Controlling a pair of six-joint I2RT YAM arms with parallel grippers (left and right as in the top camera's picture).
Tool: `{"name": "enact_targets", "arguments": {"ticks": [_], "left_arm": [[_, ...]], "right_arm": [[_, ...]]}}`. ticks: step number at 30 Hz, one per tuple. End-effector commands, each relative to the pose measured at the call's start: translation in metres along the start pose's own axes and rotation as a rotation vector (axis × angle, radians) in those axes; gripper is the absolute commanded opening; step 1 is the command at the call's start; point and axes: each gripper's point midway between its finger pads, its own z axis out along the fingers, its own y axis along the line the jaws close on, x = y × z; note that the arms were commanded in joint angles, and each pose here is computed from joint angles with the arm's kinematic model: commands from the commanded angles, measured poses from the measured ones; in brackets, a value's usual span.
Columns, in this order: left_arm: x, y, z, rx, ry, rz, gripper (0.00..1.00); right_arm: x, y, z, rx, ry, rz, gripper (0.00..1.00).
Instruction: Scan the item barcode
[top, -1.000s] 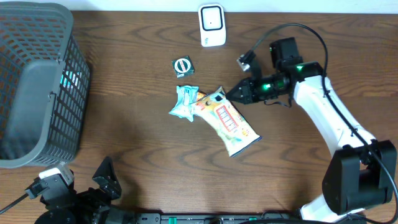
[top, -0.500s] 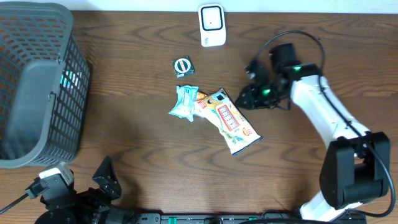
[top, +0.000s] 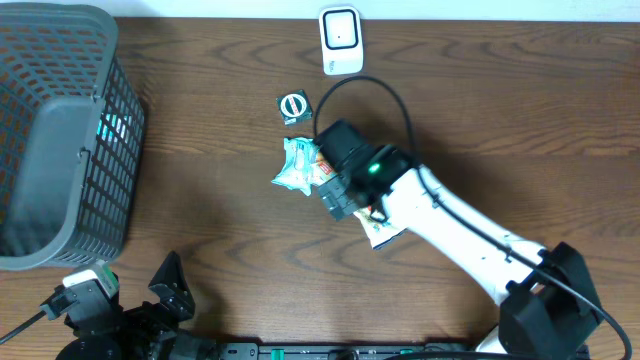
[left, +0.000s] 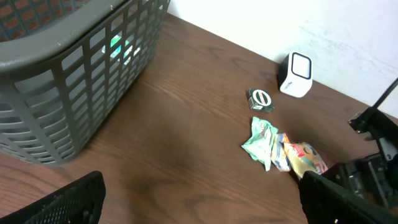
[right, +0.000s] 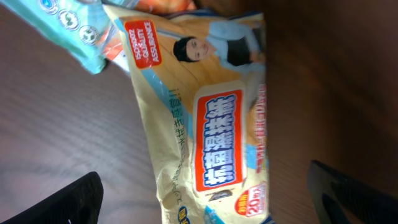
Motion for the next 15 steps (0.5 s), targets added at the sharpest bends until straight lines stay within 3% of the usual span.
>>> {"name": "enact_targets", "arguments": {"ticks": [1,5,15], "left_arm": [[-0.001,0.003,0.001,-0.019,-0.008,-0.01,0.98],[-0.001,0.003,0.001,-0.019,-0.008,-0.01,0.98],[-0.001,0.003,0.001,-0.019,-0.008,-0.01,0.98]], "right_arm": [[0.004,-0.009,0.004,0.181,-0.026,0.037,0.99],[0.015,0.001,0.026,0.229,-0.021,-0.016,0.99],[0.032,-0.033,0.081,0.439,0.056,-0.089,0.99]]}}
